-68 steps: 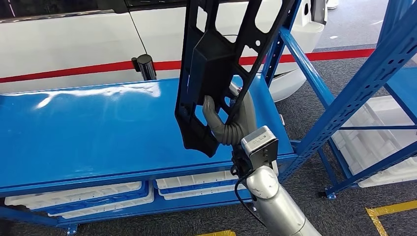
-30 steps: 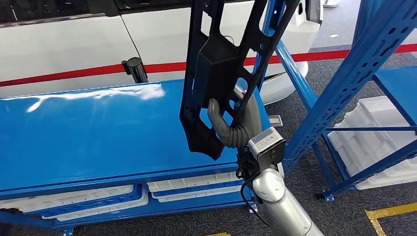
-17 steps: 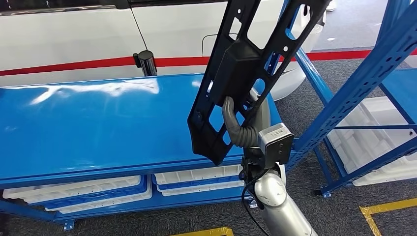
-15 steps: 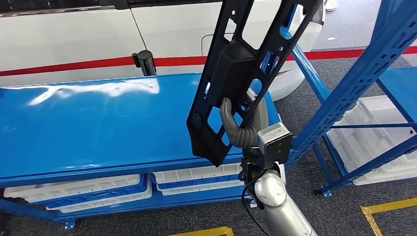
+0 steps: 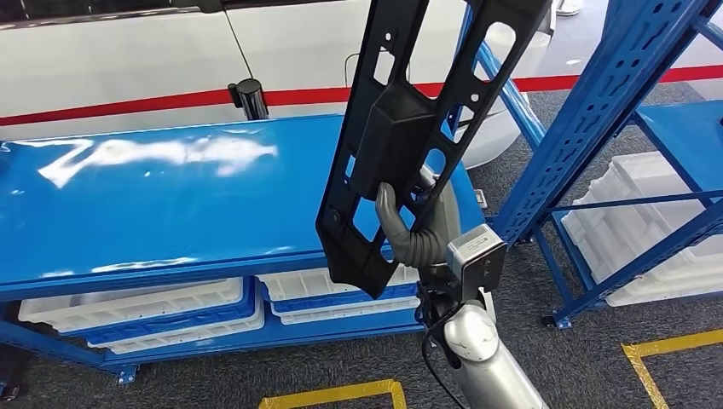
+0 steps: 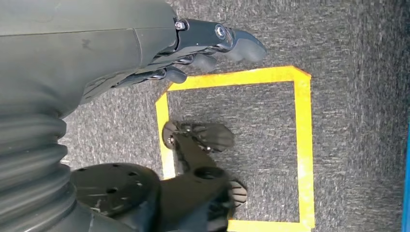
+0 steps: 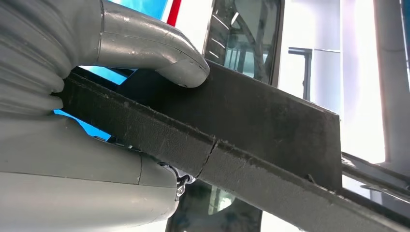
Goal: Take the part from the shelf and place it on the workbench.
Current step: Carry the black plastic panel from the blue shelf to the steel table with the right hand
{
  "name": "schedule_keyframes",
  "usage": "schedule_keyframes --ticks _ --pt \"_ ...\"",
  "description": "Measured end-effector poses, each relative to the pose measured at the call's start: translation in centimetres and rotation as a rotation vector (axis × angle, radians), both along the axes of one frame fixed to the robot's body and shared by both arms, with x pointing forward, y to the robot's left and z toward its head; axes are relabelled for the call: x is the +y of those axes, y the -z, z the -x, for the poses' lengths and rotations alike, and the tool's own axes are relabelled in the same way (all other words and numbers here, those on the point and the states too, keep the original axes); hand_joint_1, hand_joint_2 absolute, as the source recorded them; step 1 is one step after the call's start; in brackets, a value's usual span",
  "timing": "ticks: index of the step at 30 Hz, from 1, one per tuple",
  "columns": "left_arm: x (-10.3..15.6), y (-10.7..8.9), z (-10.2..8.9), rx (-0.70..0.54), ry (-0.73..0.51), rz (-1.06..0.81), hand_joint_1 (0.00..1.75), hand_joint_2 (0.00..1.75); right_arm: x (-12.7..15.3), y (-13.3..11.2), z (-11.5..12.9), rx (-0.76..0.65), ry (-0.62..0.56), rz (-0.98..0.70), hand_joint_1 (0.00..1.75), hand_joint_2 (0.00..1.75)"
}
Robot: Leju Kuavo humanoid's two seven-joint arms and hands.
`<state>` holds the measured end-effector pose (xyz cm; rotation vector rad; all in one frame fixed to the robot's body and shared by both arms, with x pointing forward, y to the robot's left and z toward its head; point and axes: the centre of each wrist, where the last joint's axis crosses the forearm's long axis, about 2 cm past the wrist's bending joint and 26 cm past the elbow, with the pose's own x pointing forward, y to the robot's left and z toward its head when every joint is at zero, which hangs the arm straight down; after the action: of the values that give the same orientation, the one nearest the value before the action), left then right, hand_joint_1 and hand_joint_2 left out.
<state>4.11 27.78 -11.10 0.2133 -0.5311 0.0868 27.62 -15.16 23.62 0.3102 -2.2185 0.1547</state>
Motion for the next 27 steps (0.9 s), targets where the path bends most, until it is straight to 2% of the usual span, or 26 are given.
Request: schedule_keyframes --ticks 27 --pt "0.08 -0.03 -0.07 0.0 0.022 -0.038 0.0 1.75 -0.55 0.65 0.36 0.011 0.0 0.002 1.75 1.75"
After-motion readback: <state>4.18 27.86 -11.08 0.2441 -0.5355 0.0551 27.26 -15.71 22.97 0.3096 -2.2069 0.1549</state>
